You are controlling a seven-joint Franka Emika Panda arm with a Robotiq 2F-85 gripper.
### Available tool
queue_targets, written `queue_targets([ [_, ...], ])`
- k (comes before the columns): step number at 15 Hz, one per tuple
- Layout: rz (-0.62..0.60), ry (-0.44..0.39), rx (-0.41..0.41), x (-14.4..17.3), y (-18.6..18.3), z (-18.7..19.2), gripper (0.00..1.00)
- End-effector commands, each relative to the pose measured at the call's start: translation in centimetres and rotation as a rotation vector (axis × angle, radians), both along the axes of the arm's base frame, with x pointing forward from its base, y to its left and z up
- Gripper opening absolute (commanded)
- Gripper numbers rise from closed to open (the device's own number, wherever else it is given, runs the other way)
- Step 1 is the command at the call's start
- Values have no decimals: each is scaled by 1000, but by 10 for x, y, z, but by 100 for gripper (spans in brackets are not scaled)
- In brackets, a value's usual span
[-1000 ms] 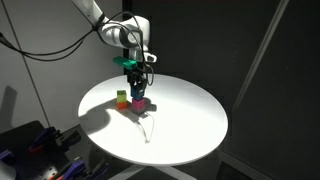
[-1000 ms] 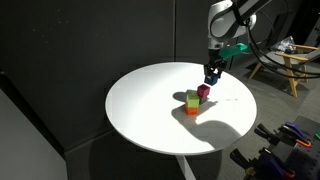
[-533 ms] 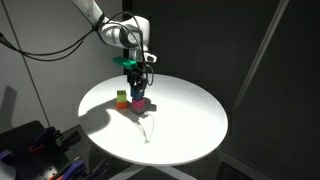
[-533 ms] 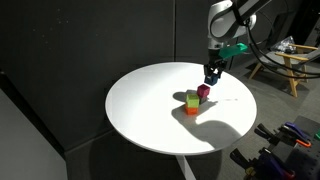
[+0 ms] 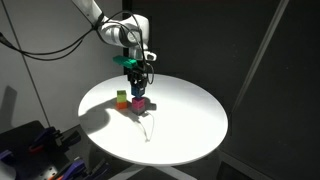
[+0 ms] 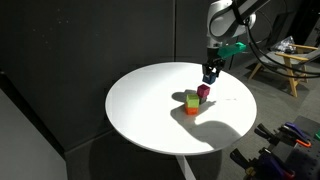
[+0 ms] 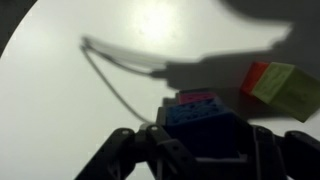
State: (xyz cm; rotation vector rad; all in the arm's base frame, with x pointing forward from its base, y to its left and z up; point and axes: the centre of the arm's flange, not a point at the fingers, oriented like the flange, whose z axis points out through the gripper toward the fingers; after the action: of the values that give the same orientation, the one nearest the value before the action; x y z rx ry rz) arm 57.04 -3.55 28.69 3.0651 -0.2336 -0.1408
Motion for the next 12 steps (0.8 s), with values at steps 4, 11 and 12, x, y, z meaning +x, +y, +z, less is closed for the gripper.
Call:
queue_targets([
  [4, 68, -72, 14, 1, 7, 21, 34],
  [11, 124, -95, 10, 4, 22, 24, 34],
  [12, 127, -91, 10, 3, 24, 24, 34],
])
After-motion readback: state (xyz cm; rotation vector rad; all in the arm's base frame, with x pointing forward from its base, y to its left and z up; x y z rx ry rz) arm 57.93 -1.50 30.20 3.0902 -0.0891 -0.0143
